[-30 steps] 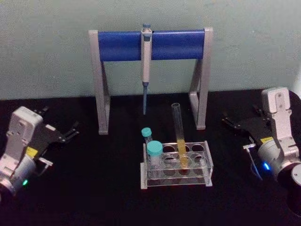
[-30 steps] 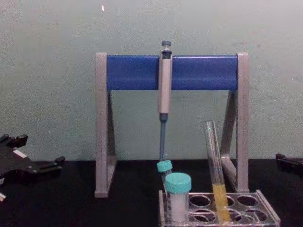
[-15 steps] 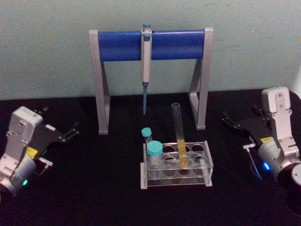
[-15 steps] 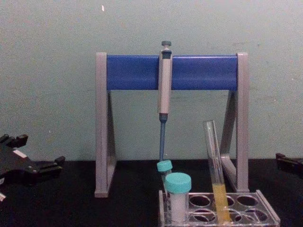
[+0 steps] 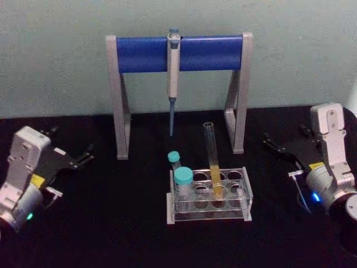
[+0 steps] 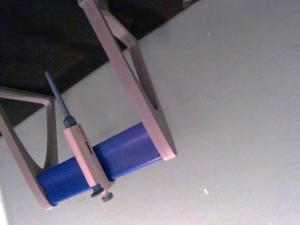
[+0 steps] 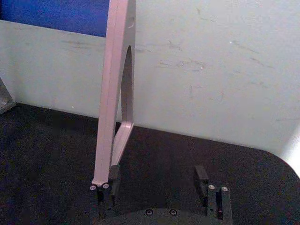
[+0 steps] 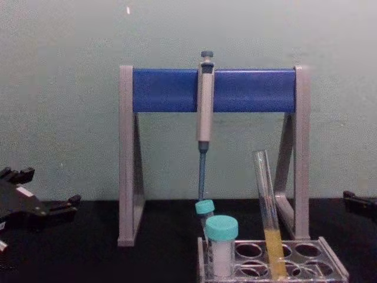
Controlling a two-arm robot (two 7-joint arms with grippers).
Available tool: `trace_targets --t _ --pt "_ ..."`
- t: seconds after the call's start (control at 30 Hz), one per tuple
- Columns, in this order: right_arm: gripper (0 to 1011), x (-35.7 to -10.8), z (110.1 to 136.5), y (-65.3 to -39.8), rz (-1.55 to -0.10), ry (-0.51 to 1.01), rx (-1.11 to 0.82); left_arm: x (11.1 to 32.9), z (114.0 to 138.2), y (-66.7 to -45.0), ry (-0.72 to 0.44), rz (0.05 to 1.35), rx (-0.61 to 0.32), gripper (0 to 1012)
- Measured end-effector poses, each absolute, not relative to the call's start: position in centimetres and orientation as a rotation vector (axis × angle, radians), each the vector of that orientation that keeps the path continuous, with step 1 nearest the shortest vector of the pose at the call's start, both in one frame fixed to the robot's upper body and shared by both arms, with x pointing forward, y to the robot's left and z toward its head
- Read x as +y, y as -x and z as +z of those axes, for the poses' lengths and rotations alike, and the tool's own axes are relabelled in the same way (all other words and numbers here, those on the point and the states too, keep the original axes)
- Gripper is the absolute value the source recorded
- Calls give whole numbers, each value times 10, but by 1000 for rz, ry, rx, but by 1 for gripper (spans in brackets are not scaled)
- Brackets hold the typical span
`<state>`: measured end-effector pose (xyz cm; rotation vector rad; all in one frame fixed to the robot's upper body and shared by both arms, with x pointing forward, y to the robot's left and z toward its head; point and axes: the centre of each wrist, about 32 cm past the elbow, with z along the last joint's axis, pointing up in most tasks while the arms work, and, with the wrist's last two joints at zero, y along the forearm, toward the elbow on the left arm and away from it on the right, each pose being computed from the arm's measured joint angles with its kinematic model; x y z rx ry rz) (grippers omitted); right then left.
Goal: Pick up the test tube from the test tube rack, shake it, then place it back into the test tube rack.
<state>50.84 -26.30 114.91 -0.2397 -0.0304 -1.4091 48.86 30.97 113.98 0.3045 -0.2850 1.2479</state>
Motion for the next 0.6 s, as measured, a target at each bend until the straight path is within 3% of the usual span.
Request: trace_targets --t 0.6 --pt "1000 -263 1149 -508 -1409 240 -30 310 1140 -489 -304 1248 -285 1001"
